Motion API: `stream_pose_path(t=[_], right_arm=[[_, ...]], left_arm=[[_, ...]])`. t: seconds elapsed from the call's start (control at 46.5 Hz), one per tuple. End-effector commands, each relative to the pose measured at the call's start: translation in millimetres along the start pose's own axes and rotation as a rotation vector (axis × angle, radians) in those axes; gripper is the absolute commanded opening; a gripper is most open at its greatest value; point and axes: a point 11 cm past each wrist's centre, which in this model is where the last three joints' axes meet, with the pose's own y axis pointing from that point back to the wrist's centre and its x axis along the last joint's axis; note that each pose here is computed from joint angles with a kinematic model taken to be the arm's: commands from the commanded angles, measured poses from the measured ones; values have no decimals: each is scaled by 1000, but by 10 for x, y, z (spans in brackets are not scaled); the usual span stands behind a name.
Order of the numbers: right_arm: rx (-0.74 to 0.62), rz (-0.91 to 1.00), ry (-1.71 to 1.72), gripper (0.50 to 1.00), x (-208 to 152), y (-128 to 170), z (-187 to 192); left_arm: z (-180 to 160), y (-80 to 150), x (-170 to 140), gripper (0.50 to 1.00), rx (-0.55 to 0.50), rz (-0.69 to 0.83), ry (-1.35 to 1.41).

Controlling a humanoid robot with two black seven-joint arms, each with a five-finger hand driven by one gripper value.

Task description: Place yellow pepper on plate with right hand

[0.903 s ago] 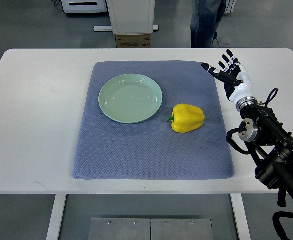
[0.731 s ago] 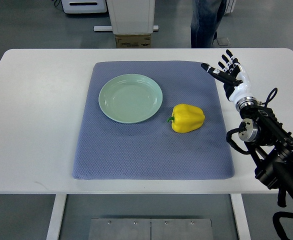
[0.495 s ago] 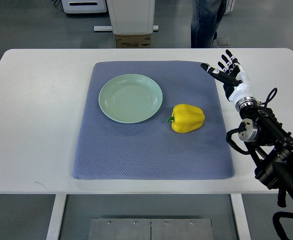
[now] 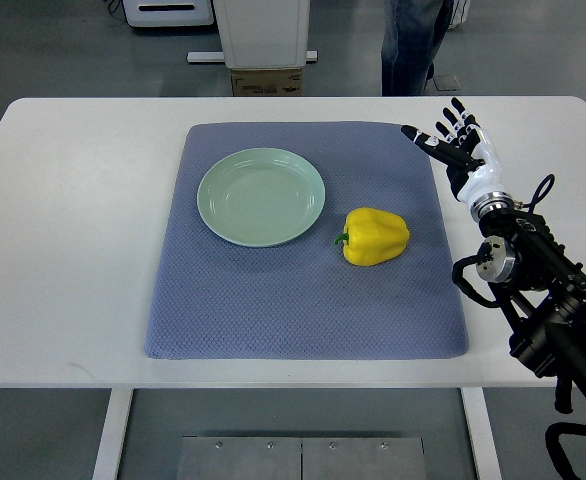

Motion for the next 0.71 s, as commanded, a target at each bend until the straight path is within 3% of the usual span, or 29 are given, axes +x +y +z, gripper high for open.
stream_pose_path(t=[0.0,0.688], right_arm=[[0,1,1,1000,1,-2,0],[60,-5,2,1000,-14,-2,-71]], left_arm=[[-1,0,0,1000,0,0,0],[-1,0,0,1000,0,0,0]])
